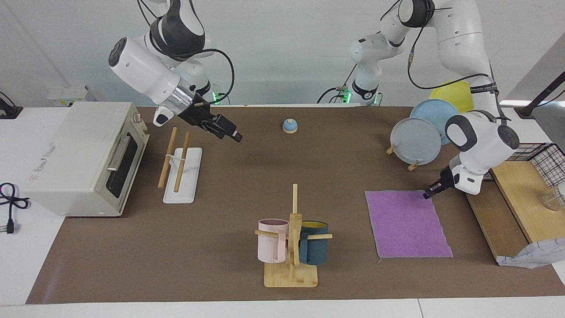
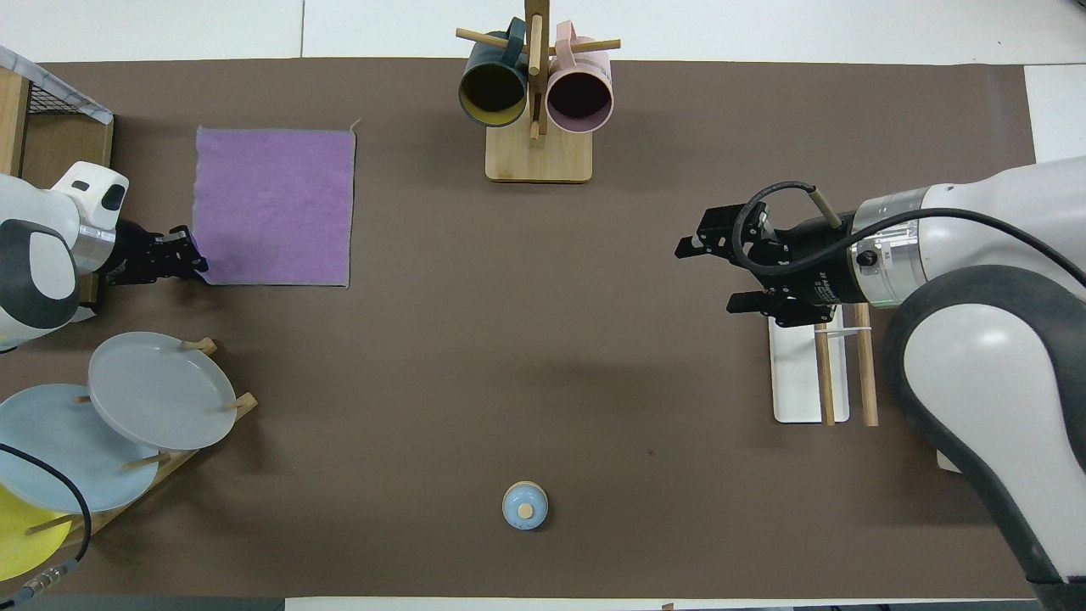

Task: Fold towel and hang on rack
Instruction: 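Move the left gripper to the purple towel edge while the right gripper advances, then grasp the purple towel edge with the left gripper and lift it, then carry the towel toward the right gripper while the right gripper reaches it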

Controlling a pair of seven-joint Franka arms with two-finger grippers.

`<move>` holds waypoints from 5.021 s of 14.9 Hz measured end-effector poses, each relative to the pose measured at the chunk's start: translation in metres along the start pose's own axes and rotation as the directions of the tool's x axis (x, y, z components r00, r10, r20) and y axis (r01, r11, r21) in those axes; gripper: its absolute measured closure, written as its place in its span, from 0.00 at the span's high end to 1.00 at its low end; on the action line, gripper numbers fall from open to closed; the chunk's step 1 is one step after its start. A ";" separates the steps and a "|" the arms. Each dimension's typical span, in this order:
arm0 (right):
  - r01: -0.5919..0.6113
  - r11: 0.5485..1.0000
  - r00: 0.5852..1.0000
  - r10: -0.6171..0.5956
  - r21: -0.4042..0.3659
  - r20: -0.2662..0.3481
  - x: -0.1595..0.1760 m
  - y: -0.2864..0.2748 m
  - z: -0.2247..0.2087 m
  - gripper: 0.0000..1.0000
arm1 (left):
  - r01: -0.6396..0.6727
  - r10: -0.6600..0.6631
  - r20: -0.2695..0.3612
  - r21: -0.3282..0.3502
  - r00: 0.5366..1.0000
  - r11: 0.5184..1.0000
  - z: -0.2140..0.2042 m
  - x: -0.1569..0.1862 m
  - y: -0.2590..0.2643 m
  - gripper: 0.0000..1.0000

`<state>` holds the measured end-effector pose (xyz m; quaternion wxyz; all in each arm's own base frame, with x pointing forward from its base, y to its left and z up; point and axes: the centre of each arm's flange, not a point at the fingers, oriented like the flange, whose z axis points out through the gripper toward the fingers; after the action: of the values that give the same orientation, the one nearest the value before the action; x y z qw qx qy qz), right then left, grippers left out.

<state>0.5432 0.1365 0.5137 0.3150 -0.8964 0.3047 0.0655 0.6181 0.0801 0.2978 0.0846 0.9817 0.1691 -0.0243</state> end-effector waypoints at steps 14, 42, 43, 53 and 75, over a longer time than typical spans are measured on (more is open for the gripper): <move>-0.202 0.970 0.979 0.204 0.138 0.002 -0.012 -0.010 0.042 1.00 | -0.535 0.554 0.001 0.263 0.832 0.803 -0.054 -0.078 0.210 0.02; -0.206 0.969 0.978 0.207 0.138 0.007 -0.026 -0.020 0.052 1.00 | -0.461 0.461 -0.018 -0.068 0.887 0.885 0.027 -0.058 0.153 0.95; -0.209 0.968 0.978 0.210 0.138 0.008 -0.026 -0.020 0.052 1.00 | -0.460 0.461 -0.015 -0.069 0.887 0.885 0.029 -0.058 0.153 0.95; -0.210 0.968 0.978 0.210 0.138 0.008 -0.027 -0.020 0.052 1.00 | -0.452 0.453 -0.010 -0.075 0.892 0.889 0.032 -0.059 0.150 0.07; -0.676 0.715 0.736 0.649 0.178 0.192 -0.055 -0.068 0.045 1.00 | 0.656 -0.654 0.076 -0.185 0.752 0.732 -0.223 -0.186 0.305 0.02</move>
<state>0.5419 0.2337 0.5308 0.3915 -0.6781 0.5925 0.1891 0.5495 -0.2252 0.5797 0.1695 0.8455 0.5050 -0.0383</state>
